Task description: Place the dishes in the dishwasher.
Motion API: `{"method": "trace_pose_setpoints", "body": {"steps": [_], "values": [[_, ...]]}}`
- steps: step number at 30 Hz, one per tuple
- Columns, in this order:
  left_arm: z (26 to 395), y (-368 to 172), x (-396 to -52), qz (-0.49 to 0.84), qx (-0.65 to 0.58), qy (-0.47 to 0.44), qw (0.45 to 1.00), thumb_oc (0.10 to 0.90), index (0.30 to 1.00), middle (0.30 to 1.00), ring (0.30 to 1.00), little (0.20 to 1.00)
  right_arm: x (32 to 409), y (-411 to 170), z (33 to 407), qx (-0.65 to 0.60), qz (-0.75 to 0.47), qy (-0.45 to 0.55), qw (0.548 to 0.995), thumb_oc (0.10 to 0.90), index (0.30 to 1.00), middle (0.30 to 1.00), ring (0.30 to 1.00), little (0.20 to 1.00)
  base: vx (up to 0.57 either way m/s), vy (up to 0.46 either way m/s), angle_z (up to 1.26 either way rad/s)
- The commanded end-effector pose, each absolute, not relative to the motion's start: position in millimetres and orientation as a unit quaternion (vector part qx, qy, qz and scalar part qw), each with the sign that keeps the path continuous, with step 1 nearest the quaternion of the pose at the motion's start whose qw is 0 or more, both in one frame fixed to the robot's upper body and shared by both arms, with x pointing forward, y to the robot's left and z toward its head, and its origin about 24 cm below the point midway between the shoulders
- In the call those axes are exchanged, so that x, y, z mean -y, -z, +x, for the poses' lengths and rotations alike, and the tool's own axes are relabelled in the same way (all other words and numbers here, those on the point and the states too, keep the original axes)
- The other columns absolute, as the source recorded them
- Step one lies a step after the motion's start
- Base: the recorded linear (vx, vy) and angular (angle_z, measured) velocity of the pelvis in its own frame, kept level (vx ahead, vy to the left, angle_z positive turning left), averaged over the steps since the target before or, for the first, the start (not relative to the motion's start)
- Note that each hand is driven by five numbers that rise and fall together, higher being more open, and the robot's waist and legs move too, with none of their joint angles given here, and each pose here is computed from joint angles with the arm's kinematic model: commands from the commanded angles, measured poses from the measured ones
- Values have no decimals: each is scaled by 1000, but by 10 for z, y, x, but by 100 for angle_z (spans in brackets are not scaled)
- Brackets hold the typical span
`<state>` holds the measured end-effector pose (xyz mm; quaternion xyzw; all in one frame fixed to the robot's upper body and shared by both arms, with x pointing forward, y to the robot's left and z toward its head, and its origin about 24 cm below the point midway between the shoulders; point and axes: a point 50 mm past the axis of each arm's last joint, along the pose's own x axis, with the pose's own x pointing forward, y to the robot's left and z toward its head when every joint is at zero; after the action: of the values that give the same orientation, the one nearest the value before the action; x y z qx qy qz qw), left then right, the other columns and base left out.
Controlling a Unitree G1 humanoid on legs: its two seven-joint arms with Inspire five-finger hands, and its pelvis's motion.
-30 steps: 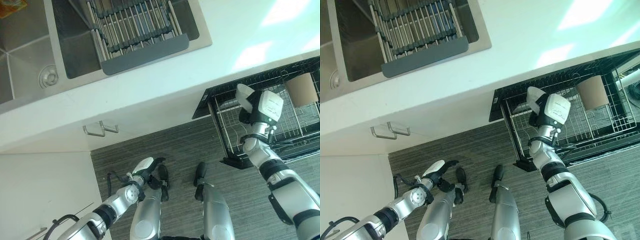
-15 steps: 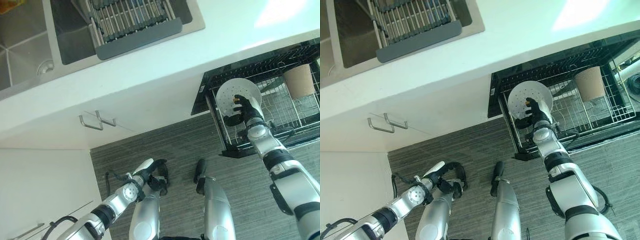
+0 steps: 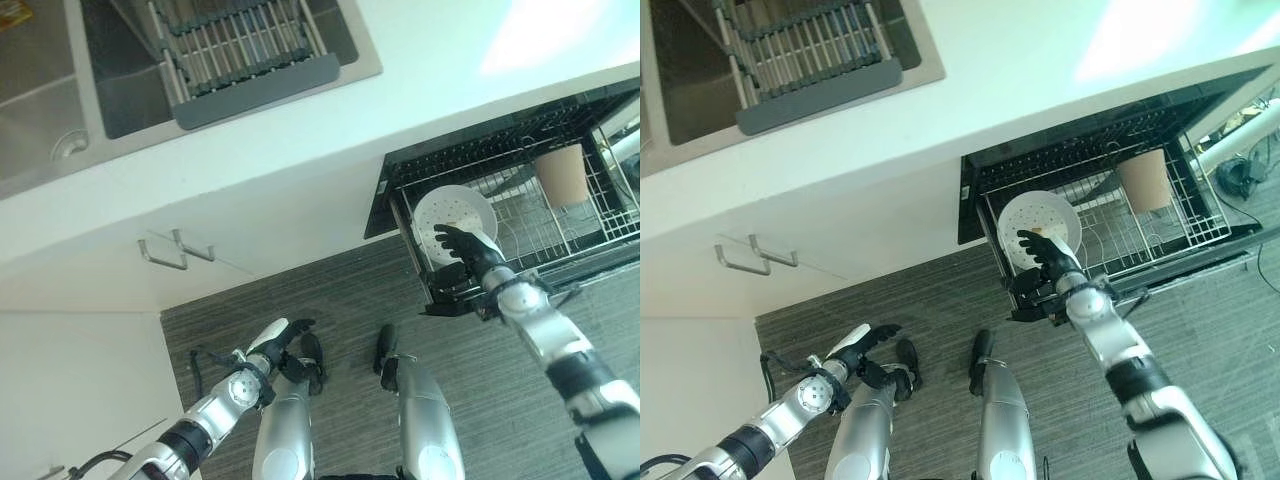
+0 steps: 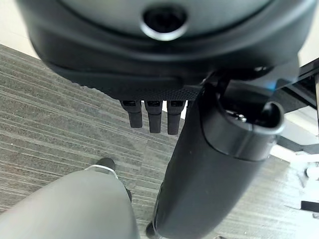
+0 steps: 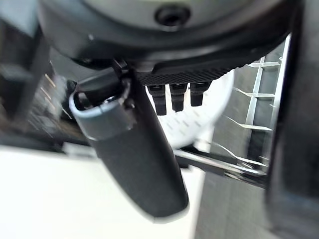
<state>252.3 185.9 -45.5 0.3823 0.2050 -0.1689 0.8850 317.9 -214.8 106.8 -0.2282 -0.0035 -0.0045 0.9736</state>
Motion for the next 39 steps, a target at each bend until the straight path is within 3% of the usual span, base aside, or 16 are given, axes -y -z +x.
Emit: {"method": "trace_pose_setpoints", "body": {"steps": [1,4,10,14,16,18,20,25,28,30,32,35,39], "values": [[2435,481,-1836,380,-203,170,886,800,900,900,900,900,2182,-1880,3041,263,-196,87,941,800,900,900,900,900,9,61,-28],[2385,583,-1818,375,-219,164,886,800,900,900,900,900,2230,-2218,2735,390,-160,128,898,800,900,900,900,900,15,60,-22],[2289,722,-1843,364,-236,151,888,800,900,900,900,900,2391,-2491,2316,528,-123,231,808,800,900,900,900,900,6,20,-12],[2194,824,-1870,356,-249,149,888,800,900,900,900,900,2535,-2595,2008,622,-76,350,696,800,900,900,900,900,2,4,-1],[2160,860,-1859,350,-254,150,889,800,900,900,900,900,2781,-2502,1840,629,-51,504,590,800,900,900,900,900,0,0,0],[2137,880,-1859,353,-256,151,887,800,900,900,900,900,2946,-2382,1776,603,-15,566,562,800,900,900,900,900,-1,4,2],[2141,879,-1873,339,-262,143,892,800,900,900,900,900,3296,-2014,1704,511,98,624,583,800,900,900,900,900,0,0,0],[2147,948,-1818,326,-270,138,895,800,900,900,900,900,3755,-1260,1612,327,124,747,565,800,900,900,900,900,13,-7,-6],[2217,933,-1693,330,-264,140,895,800,900,900,900,900,3919,-675,1623,191,105,769,601,800,900,900,900,900,-19,-47,-6],[2237,922,-1659,332,-261,141,896,800,900,900,900,900,3946,-500,1631,145,91,763,623,800,900,900,900,900,-24,-8,9],[2239,918,-1611,335,-258,147,894,800,900,900,900,900,3916,-272,1695,80,75,727,678,800,900,900,900,900,-5,-13,-2],[2229,903,-1600,338,-256,146,894,800,900,900,900,900,3763,-313,1983,69,-4,645,761,800,900,900,900,900,-10,-35,7],[2226,867,-1671,333,-252,143,897,800,900,900,900,900,3571,-562,2396,85,-117,531,835,800,900,900,900,900,-49,0,15]]}}
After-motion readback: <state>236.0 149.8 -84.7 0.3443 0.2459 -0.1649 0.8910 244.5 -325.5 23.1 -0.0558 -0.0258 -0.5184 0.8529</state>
